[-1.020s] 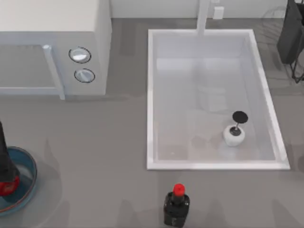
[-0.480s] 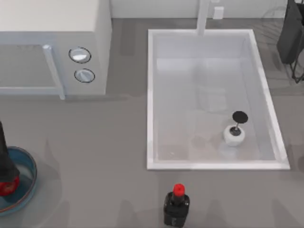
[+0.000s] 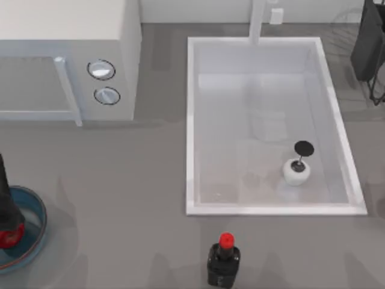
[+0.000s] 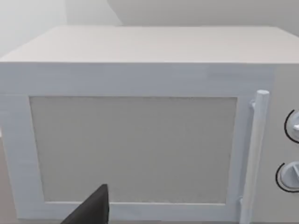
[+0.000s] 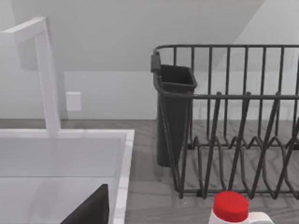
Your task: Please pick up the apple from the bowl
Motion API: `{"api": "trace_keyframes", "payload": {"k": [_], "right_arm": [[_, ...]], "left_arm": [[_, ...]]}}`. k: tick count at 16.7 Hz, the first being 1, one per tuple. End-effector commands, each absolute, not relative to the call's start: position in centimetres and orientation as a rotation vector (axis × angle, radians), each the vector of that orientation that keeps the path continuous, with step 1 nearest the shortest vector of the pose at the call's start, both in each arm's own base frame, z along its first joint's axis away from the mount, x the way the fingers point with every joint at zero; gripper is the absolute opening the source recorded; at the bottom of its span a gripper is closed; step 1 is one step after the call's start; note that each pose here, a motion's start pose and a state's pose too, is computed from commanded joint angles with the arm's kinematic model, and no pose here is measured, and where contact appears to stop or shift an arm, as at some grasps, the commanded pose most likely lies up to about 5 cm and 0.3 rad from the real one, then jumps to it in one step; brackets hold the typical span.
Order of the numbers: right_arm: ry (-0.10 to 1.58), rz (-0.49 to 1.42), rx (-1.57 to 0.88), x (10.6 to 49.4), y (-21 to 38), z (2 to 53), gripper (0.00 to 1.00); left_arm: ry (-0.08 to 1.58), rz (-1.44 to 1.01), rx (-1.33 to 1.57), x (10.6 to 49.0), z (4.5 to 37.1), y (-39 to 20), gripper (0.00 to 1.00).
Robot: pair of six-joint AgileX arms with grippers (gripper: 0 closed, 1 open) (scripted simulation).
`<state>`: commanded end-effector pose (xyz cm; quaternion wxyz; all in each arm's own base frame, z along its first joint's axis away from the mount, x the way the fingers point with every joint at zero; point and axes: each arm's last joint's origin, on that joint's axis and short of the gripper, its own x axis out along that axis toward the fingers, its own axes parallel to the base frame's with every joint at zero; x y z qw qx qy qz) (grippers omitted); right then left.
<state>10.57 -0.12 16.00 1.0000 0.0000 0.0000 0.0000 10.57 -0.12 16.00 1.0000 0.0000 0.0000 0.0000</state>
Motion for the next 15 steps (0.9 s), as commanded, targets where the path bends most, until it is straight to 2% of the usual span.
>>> {"api": "trace_keyframes", "payload": {"k": [3, 6, 10, 15], "right_arm": [[0.000, 0.000, 0.000, 10.6, -0.1, 16.0, 1.00], [0.000, 0.000, 0.000, 10.6, -0.1, 16.0, 1.00], [0.000, 0.000, 0.000, 10.6, -0.1, 16.0, 1.00], [0.000, 0.000, 0.000, 10.6, -0.1, 16.0, 1.00]], "left_arm": [[0.035, -0.001, -0.001, 10.6, 16.4, -0.1, 1.00], [0.166, -0.006, -0.003, 11.0, 17.9, -0.2, 1.00], [0.473, -0.013, -0.005, 12.8, 20.2, -0.3, 1.00], [0.951, -0.019, -0.001, 17.8, 22.0, -0.5, 1.00]]}}
